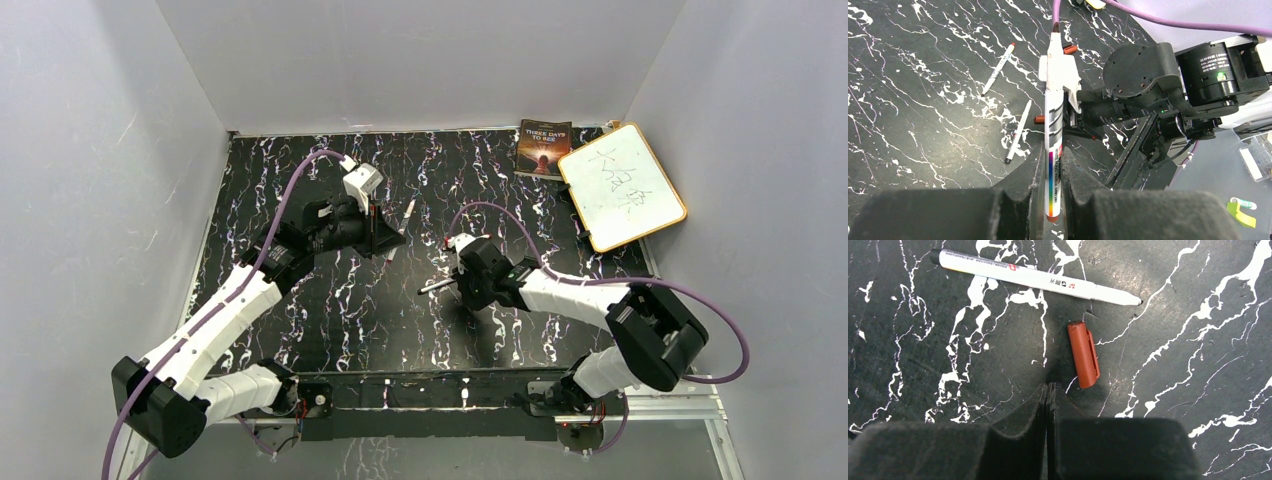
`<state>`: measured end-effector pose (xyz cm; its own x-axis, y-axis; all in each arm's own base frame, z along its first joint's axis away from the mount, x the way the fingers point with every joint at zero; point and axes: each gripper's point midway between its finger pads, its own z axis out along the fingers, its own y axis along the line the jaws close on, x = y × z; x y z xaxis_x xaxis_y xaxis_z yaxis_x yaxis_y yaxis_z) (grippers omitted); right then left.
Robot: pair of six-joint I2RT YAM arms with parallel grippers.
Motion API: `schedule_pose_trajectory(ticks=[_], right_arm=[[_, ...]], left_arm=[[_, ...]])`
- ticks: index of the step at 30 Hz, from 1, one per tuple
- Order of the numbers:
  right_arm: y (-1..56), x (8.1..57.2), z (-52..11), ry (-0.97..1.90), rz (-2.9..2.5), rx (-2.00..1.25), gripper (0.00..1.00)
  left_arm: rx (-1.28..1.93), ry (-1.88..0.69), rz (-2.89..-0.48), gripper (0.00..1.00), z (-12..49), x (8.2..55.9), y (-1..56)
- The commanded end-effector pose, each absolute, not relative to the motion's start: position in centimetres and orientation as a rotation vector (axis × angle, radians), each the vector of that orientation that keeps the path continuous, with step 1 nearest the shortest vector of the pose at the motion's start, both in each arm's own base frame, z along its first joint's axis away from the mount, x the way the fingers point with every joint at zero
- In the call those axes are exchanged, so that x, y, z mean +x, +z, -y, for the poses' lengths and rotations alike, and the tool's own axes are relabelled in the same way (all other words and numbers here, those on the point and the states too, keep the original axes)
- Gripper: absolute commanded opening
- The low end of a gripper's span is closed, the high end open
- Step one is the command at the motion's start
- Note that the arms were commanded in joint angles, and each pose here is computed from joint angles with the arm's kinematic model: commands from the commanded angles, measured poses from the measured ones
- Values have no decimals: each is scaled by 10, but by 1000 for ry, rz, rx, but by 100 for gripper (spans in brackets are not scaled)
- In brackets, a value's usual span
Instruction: Insert the pens into the pen caps
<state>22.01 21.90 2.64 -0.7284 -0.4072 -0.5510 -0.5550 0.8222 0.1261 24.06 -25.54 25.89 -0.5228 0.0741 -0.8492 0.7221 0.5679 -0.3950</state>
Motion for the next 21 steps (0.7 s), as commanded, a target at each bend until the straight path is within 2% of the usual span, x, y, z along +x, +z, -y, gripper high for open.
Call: schedule_pose_trajectory(ticks=[1,9,21], right_arm=[[32,238,-226,362,-2454,-629,0],[16,256,-211,164,-2515,-541,0],[35,261,-204,117,-2491,-535,0]], left_arm=[[651,-993,-1939,0,256,237,265],[653,-945,-1941,0,247,235,269],[652,-947,-1929,0,246,233,271]])
